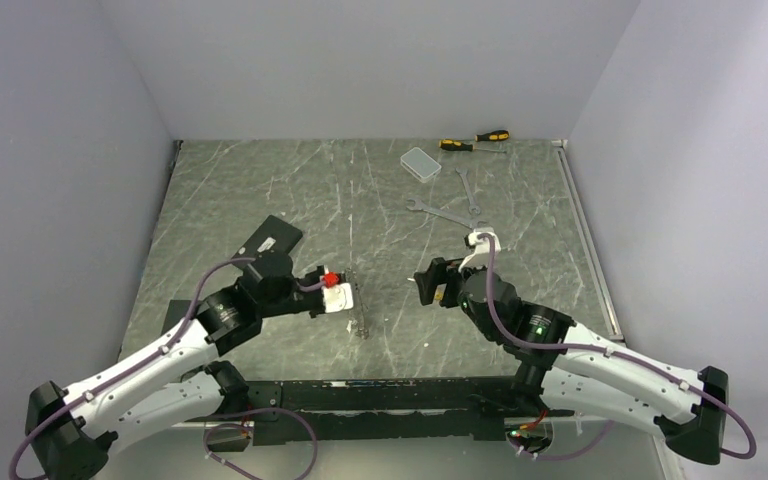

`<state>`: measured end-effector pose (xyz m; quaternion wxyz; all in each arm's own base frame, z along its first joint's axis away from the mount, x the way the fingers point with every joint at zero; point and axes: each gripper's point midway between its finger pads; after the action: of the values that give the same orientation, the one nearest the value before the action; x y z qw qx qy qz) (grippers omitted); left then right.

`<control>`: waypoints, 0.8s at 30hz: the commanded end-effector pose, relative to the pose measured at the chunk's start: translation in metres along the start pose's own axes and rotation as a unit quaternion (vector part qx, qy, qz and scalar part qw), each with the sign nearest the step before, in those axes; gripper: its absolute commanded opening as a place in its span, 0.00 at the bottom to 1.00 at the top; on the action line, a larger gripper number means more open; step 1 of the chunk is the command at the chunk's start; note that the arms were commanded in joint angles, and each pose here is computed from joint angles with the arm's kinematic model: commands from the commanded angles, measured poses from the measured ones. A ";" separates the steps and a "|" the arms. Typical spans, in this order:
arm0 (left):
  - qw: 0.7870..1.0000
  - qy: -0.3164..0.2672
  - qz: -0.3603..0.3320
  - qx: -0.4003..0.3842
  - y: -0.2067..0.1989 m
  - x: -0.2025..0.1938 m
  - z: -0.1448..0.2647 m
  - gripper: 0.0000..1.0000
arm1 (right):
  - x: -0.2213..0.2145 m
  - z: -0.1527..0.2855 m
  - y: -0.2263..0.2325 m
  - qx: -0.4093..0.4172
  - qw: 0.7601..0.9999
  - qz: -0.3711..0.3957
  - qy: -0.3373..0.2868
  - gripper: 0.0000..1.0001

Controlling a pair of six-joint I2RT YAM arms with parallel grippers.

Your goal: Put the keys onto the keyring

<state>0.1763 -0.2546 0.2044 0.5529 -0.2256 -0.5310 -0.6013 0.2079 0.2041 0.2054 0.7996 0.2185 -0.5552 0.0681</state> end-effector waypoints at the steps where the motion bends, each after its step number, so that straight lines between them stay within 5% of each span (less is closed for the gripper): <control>1: 0.995 -0.073 -0.050 0.036 0.014 0.027 -0.001 0.00 | -0.014 0.000 -0.019 -0.062 0.995 -0.071 0.011 0.81; 10: 0.976 -0.142 -0.167 0.014 -0.013 0.034 0.016 0.00 | -0.030 -0.010 -0.019 -0.100 0.988 -0.110 0.048 0.77; 18: 0.972 -0.171 -0.160 0.012 -0.021 0.043 0.025 0.00 | -0.048 -0.044 -0.011 -0.106 0.960 -0.197 0.169 0.61; 24: 0.971 -0.192 -0.144 0.002 -0.022 0.052 0.022 0.00 | -0.065 -0.064 -0.003 -0.128 0.948 -0.178 0.233 0.63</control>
<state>0.1408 -0.2520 0.2205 0.3921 -0.2352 -0.6266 -0.6311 0.2428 0.2183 0.1260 0.9139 0.1720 -0.3534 -0.1012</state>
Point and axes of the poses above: each gripper's point midway between its finger pads, its own z axis back along the fingers, its own y axis along the line the jaws close on, x = y × z, and after that the axes turned 1 degree about z, right-handed
